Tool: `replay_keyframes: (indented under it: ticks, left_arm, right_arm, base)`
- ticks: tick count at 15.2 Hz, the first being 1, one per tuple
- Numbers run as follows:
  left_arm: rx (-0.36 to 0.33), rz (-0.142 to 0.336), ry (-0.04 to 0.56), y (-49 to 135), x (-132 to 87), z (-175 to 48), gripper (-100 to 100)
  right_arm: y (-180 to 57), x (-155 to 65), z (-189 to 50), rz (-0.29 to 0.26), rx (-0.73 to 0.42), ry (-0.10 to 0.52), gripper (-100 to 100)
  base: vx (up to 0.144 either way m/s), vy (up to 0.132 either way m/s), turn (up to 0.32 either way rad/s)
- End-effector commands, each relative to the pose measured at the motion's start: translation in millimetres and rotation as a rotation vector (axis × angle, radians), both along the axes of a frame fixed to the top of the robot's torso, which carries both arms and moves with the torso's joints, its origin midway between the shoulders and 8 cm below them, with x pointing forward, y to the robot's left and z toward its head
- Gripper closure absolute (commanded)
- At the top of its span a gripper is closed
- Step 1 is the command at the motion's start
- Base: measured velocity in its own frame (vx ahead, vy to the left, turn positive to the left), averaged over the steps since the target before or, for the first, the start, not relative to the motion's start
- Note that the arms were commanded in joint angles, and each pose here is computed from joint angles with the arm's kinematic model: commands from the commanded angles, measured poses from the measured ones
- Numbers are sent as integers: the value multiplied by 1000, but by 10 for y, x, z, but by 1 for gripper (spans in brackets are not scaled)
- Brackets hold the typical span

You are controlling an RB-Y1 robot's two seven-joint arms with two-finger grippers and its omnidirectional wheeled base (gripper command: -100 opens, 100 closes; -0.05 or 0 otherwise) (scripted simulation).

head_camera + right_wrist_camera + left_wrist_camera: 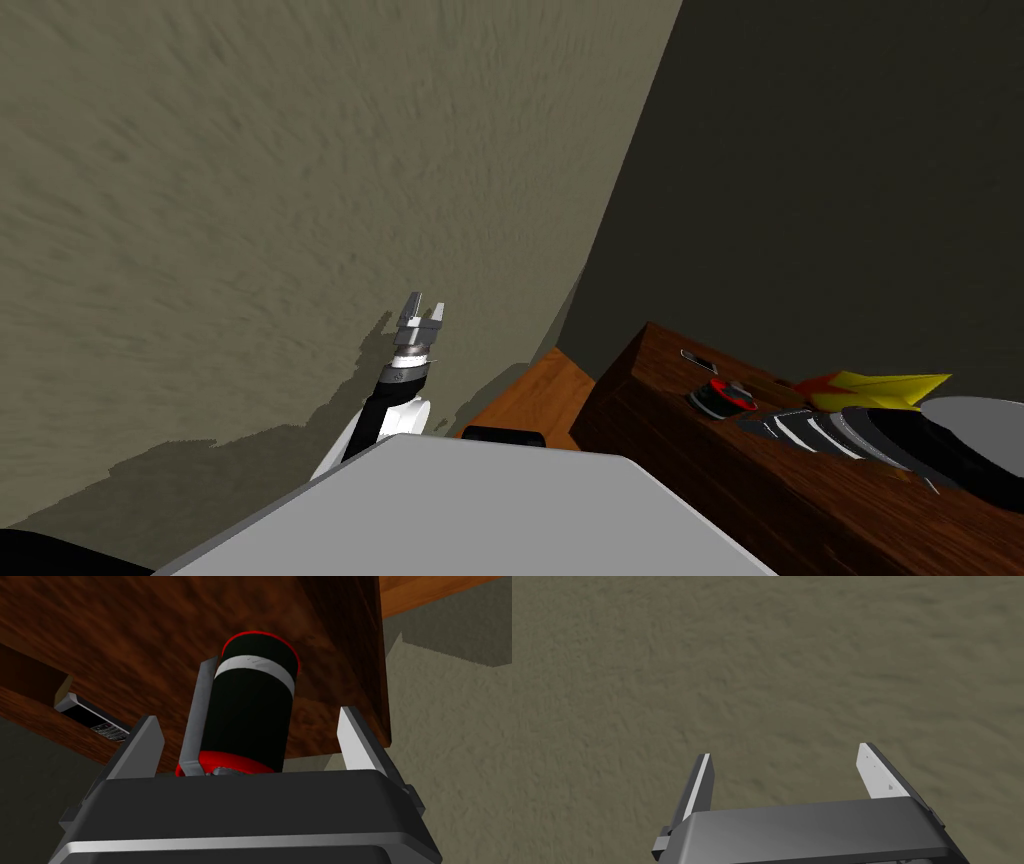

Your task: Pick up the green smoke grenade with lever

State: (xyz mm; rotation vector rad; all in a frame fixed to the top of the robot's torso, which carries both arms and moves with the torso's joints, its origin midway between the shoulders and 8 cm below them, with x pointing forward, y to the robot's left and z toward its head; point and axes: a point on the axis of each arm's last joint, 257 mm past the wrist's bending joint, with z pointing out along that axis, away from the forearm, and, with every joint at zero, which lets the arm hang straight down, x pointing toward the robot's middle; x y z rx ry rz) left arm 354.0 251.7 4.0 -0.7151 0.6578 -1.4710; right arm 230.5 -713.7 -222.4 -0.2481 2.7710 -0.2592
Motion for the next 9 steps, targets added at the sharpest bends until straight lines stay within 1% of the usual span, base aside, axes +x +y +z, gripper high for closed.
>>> replay_keyframes:
  ticks: [1, 2, 3, 6, 7, 8, 9]
  left_arm:
    - [0, 0, 0, 0, 0, 0, 0]
    - [0, 0, 0, 0, 0, 0, 0]
    - [0, 0, 0, 0, 0, 0, 0]
    - [0, 0, 0, 0, 0, 0, 0]
    - [0, 0, 0, 0, 0, 0, 0]
    - [0, 0, 0, 0, 0, 0, 0]
    - [0, 0, 0, 0, 0, 0, 0]
  right_arm:
    - [-20, 1, 36, 3, -13, 7, -100]
    - [-20, 1, 36, 3, -13, 7, -100]
    - [-98, 7, 109, 8, -41, 22, -100]
    - [-249, 24, 264, 18, -97, 51, -100]
    - [-232, 102, 300, 23, -97, 34, -100]
    - [-239, 58, 276, 21, -97, 44, -100]
    - [-239, 75, 290, 21, -98, 39, -100]
  base:
    - [0, 9, 10]
    - [0, 3, -18]
    - [0, 8, 53]
    - [-2, 14, 126]
    - [0, 13, 61]
    - [2, 8, 5]
    - [3, 4, -14]
